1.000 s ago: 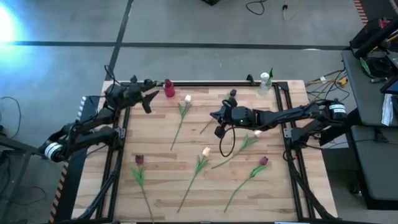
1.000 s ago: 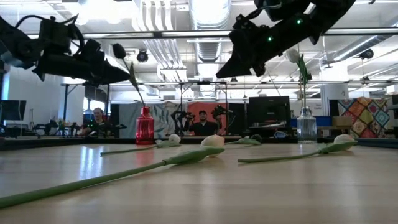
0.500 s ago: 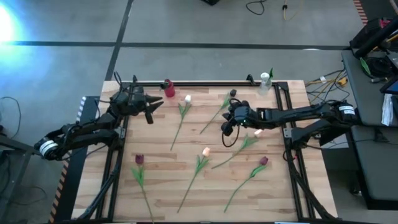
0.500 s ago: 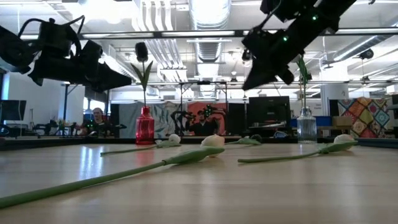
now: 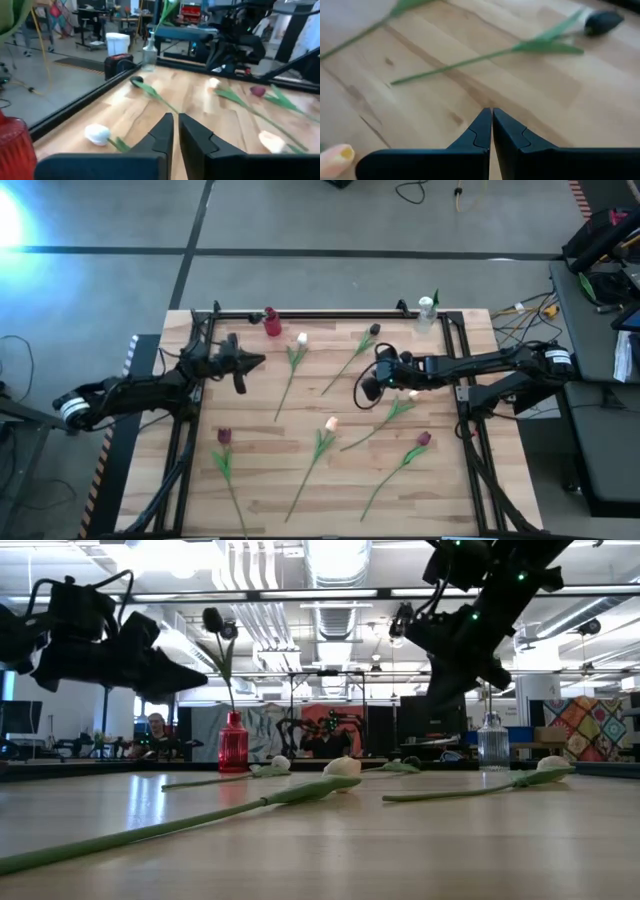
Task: Sort flowers into vase by color
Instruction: Put the right orange tulip into the transparent vase
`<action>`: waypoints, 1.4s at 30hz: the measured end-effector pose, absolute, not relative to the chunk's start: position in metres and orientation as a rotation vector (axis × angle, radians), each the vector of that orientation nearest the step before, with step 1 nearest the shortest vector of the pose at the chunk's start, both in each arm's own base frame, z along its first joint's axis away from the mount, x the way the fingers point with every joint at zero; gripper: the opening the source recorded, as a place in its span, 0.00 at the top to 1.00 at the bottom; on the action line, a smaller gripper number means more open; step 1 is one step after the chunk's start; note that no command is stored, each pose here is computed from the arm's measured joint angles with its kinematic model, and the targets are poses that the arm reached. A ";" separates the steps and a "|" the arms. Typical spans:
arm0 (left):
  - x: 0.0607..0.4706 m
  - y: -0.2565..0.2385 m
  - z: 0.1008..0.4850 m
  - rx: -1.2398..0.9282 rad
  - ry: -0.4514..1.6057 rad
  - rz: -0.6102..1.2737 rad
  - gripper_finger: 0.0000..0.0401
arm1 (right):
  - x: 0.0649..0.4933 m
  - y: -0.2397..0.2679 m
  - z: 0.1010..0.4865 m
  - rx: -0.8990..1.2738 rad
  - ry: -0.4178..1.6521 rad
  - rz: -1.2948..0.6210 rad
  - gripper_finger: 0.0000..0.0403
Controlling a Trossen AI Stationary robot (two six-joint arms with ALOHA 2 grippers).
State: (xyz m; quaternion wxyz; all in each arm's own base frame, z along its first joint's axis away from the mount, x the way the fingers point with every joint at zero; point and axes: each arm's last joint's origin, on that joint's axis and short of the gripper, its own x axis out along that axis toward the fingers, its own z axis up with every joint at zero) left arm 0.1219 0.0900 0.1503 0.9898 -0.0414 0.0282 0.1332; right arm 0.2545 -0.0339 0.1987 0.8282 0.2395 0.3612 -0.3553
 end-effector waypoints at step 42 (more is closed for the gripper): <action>0.135 0.100 0.143 0.034 0.038 0.372 1.00 | 0.221 0.050 0.170 1.306 0.631 -1.587 0.46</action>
